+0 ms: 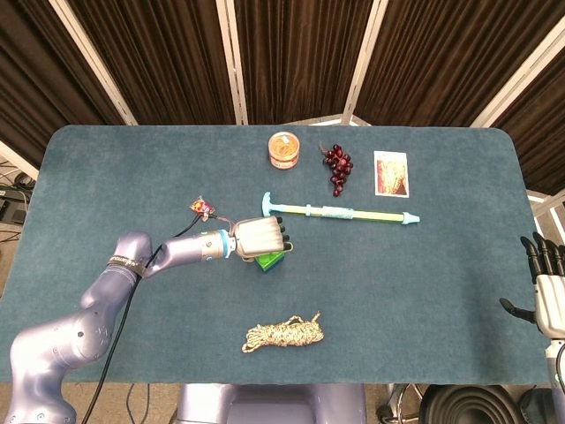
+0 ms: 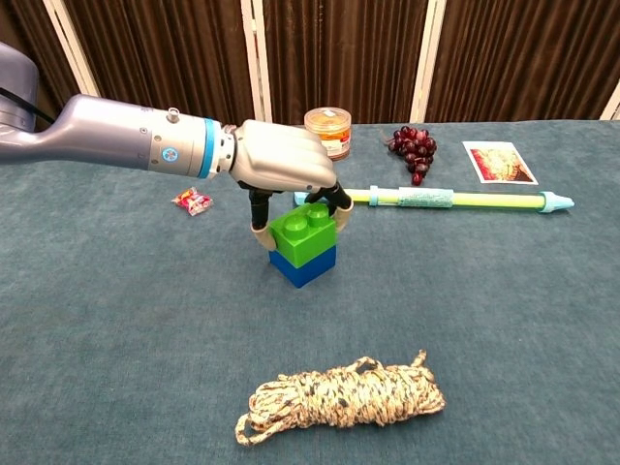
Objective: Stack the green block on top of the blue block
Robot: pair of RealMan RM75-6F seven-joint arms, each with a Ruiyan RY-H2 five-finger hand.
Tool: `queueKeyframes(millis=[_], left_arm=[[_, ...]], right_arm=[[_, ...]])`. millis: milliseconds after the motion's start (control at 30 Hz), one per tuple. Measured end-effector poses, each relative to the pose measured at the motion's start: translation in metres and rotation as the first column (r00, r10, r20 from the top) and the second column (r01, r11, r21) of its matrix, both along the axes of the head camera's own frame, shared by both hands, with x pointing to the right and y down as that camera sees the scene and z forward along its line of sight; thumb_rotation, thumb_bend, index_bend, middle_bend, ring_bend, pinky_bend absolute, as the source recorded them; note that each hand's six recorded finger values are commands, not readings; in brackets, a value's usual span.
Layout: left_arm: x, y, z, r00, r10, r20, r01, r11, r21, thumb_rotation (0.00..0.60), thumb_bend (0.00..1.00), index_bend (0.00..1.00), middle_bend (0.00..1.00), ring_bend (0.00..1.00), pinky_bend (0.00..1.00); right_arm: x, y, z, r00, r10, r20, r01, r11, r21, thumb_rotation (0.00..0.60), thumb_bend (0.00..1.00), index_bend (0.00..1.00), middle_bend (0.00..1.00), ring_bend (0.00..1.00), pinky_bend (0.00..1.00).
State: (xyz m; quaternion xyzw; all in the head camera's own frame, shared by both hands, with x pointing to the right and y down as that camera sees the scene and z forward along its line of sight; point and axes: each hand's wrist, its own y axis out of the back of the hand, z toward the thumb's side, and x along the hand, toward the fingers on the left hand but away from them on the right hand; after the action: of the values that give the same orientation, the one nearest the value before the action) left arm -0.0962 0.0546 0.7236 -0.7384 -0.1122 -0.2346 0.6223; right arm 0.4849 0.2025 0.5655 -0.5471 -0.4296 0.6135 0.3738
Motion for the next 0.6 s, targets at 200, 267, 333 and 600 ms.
queueKeyframes(millis=[200, 267, 333, 600], left_arm=[[-0.001, 0.000, -0.001, 1.000, 0.007, -0.006, -0.007, 1.000, 0.010, 0.600, 0.01, 0.00, 0.01, 0.04, 0.23], [-0.001, 0.000, -0.004, 1.000, 0.009, -0.021, -0.009, 1.000, 0.012, 0.600, 0.01, 0.00, 0.00, 0.00, 0.20], [-0.001, -0.001, -0.008, 0.999, 0.011, -0.041, -0.011, 1.000, 0.016, 0.600, 0.00, 0.00, 0.00, 0.00, 0.17], [-0.010, -0.016, -0.026, 0.996, 0.004, -0.088, 0.003, 0.998, 0.069, 0.600, 0.00, 0.00, 0.00, 0.00, 0.03]], right_arm=[[0.000, 0.000, 0.001, 1.000, -0.001, 0.000, 0.001, 1.000, -0.003, 0.600, 0.00, 0.00, 0.00, 0.00, 0.00], [0.000, 0.000, 0.001, 1.000, -0.003, 0.000, 0.003, 1.000, -0.004, 0.600, 0.00, 0.00, 0.00, 0.00, 0.00], [0.000, 0.000, 0.001, 1.000, -0.004, 0.000, 0.004, 1.000, -0.004, 0.600, 0.00, 0.00, 0.00, 0.00, 0.00], [-0.004, 0.000, -0.003, 1.000, -0.014, 0.015, 0.014, 1.000, 0.005, 0.600, 0.00, 0.00, 0.00, 0.00, 0.00]])
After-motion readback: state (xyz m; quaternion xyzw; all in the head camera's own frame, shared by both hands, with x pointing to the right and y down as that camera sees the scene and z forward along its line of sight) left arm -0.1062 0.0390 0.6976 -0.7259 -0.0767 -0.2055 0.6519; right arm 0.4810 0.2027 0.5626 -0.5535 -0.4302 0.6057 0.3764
